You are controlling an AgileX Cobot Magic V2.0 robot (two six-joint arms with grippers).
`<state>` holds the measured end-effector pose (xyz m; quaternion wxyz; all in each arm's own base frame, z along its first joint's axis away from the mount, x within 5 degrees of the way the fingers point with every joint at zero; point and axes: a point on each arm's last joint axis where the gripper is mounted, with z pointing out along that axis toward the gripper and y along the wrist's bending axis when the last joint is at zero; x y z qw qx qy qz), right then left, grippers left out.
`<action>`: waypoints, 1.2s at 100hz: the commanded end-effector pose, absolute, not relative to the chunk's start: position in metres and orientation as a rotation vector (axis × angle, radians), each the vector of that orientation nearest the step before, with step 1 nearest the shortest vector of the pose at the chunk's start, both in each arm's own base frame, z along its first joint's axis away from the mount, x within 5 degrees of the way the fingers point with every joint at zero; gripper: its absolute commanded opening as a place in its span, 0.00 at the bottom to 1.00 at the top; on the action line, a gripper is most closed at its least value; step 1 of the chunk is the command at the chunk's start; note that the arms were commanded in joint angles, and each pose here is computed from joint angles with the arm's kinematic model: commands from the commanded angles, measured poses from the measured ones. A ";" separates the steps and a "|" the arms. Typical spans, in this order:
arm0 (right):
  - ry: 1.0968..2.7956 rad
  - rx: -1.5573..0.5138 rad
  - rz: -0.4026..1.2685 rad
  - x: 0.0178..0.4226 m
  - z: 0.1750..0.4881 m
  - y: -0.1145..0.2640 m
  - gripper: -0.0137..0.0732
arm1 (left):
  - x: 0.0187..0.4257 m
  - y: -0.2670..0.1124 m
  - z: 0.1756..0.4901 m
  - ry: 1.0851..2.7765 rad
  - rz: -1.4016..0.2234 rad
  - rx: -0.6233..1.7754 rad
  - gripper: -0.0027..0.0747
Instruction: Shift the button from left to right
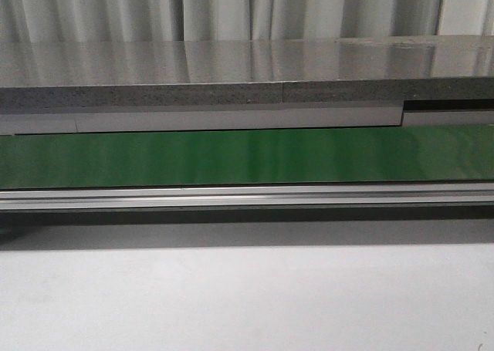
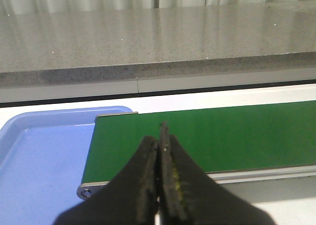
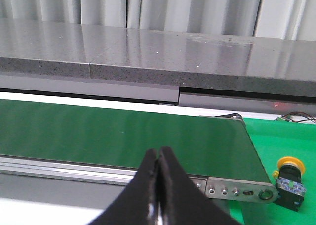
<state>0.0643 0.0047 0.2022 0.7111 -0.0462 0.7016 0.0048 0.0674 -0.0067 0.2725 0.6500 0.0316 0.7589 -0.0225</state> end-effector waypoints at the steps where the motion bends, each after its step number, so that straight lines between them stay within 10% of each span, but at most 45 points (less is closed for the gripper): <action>1: 1.473 -0.098 0.009 0.064 0.213 0.005 0.08 | 0.065 -0.005 0.289 1.604 -0.020 0.069 0.01; 120: 1.473 -0.098 0.009 0.064 0.213 0.005 0.08 | 0.055 0.002 0.201 1.461 0.006 -0.060 0.01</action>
